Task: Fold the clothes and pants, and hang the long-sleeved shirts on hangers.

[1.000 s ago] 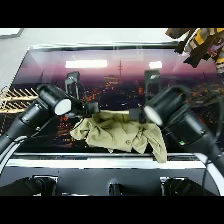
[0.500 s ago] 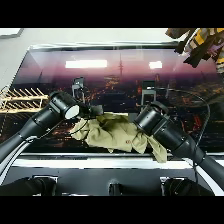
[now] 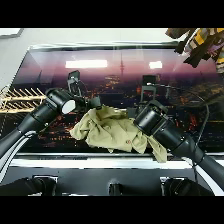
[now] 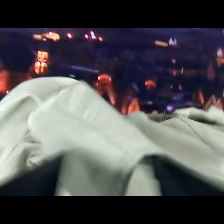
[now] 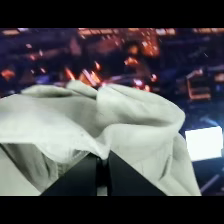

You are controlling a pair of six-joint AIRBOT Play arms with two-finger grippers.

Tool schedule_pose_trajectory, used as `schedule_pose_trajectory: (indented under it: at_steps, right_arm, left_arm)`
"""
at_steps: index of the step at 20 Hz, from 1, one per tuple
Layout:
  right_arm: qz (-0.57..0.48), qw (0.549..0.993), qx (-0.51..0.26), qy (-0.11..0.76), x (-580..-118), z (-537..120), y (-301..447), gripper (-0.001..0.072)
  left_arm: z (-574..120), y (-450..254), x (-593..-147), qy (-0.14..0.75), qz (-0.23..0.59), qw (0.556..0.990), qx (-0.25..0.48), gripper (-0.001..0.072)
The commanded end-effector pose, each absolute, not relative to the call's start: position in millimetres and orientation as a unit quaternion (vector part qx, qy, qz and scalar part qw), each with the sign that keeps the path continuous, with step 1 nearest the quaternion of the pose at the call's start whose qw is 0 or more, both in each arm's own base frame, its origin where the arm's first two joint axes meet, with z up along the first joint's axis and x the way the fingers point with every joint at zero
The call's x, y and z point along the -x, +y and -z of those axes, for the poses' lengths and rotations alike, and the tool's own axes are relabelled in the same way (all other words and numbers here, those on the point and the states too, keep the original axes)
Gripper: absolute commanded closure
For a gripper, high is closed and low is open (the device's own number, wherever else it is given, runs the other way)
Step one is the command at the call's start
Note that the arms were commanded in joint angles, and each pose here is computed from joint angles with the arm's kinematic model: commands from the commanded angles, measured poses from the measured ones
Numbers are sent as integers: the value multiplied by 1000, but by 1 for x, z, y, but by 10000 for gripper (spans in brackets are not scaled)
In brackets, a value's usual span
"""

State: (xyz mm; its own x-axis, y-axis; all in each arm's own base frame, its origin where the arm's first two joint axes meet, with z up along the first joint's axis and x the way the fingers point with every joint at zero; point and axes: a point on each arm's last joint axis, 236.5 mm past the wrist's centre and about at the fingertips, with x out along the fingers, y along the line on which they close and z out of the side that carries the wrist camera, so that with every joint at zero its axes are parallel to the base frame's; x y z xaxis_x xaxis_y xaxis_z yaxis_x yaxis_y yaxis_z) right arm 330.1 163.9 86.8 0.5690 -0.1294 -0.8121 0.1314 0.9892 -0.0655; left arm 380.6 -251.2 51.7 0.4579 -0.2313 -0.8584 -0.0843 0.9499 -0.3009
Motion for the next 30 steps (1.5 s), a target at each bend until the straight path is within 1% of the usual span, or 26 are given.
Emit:
schedule_pose_trajectory:
  at_steps: [1,4,7,9,10,11,13,15,17,18,20,21,22,23,25,28,30]
  right_arm:
    - [56,892,-10,448,-337,-87,175,681]
    - [56,890,-7,452,-338,-82,177,681]
    - [48,892,-3,449,-341,-81,181,681]
    - [47,892,-2,449,-341,-81,181,681]
    - [47,892,0,450,-341,-81,181,681]
    - [46,891,-1,451,-340,-80,181,680]
    - [46,891,-1,451,-340,-80,181,680]
    - [42,891,6,451,-340,-80,181,680]
    - [38,891,15,452,-340,-80,181,680]
    - [36,891,19,452,-340,-80,181,680]
    - [36,891,19,452,-340,-80,181,680]
    - [36,891,20,452,-340,-80,181,680]
    - [34,891,23,453,-340,-80,181,680]
    - [30,889,29,455,-339,-79,181,680]
    - [30,885,40,462,-336,-78,179,680]
    - [31,880,57,470,-332,-76,175,680]
    - [33,879,59,472,-332,-75,173,680]
  left_arm:
    - [-53,-228,-386,535,35,826,171,29]
    - [-66,-146,-394,532,-27,832,159,29]
    - [-89,-30,-390,493,-100,846,176,29]
    - [-94,46,-366,490,-134,851,134,32]
    - [-93,78,-349,504,-152,843,108,32]
    - [-91,105,-331,522,-172,829,104,32]
    - [-85,139,-302,550,-202,803,109,35]
    - [-84,162,-293,533,-253,791,161,32]
    - [-81,191,-290,516,-276,793,169,31]
    - [-78,206,-286,512,-278,792,184,31]
    - [-66,229,-275,499,-266,786,248,31]
    - [-65,240,-272,483,-257,790,275,31]
    - [-69,258,-270,462,-253,802,281,31]
    - [-76,279,-265,447,-256,815,265,31]
    - [-83,315,-248,451,-267,824,215,31]
    - [-65,351,-221,487,-281,806,183,31]
    - [-42,363,-216,510,-263,802,168,31]
